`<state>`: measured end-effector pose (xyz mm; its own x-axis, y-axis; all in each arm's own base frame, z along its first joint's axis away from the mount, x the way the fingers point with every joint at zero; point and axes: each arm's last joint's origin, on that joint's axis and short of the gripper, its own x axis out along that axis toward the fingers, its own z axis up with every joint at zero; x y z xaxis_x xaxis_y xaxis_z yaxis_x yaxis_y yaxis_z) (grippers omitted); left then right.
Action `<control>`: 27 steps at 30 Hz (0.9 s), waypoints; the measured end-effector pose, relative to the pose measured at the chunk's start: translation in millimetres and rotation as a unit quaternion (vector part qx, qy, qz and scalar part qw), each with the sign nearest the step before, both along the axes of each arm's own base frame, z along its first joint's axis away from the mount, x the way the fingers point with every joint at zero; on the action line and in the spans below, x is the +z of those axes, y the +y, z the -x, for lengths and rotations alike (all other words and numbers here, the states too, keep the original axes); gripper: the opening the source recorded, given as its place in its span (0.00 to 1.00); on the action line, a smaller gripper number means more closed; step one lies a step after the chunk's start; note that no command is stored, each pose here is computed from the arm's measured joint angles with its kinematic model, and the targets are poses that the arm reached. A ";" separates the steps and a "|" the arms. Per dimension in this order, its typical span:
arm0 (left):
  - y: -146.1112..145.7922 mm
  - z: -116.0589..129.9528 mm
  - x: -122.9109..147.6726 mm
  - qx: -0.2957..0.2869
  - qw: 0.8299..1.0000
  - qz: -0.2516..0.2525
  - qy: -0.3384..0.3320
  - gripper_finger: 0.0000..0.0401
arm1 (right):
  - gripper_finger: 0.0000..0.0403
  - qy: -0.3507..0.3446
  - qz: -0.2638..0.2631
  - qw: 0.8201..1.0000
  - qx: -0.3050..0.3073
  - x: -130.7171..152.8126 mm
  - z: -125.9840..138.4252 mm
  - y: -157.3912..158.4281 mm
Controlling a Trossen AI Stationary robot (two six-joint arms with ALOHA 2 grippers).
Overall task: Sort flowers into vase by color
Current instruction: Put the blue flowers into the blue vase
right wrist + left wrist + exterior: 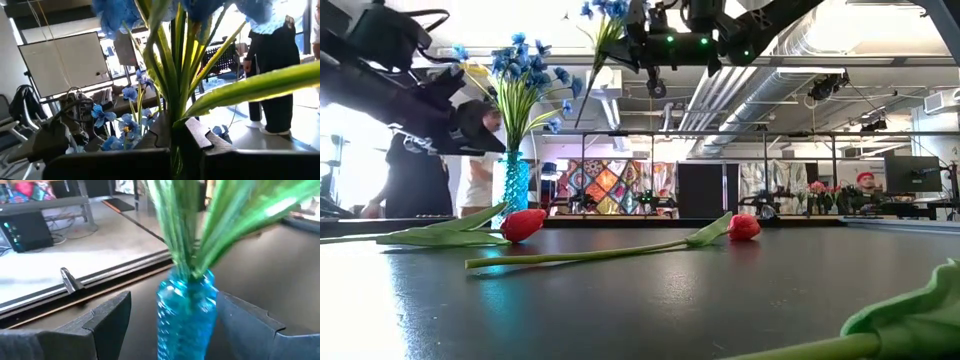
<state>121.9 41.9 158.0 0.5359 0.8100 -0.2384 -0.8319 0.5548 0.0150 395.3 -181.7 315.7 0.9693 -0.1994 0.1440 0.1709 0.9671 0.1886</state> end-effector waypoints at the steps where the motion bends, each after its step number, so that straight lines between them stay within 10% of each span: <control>1: 1.8 0.3 -0.2 0.004 1.000 0.000 -0.005 0.70 | 0.00 0.000 0.003 1.000 0.001 0.1 0.4 -0.7; 27: 37.5 -15.7 -7.4 -0.065 0.998 0.007 -0.002 0.70 | 0.00 0.019 -0.001 0.999 0.049 -5.2 -0.9 0.2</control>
<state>137.6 79.4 150.6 0.6373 0.7300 -0.2470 -0.7527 0.6583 0.0035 396.2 -181.4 310.5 0.9888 -0.1040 0.1074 0.0828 0.9791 0.1858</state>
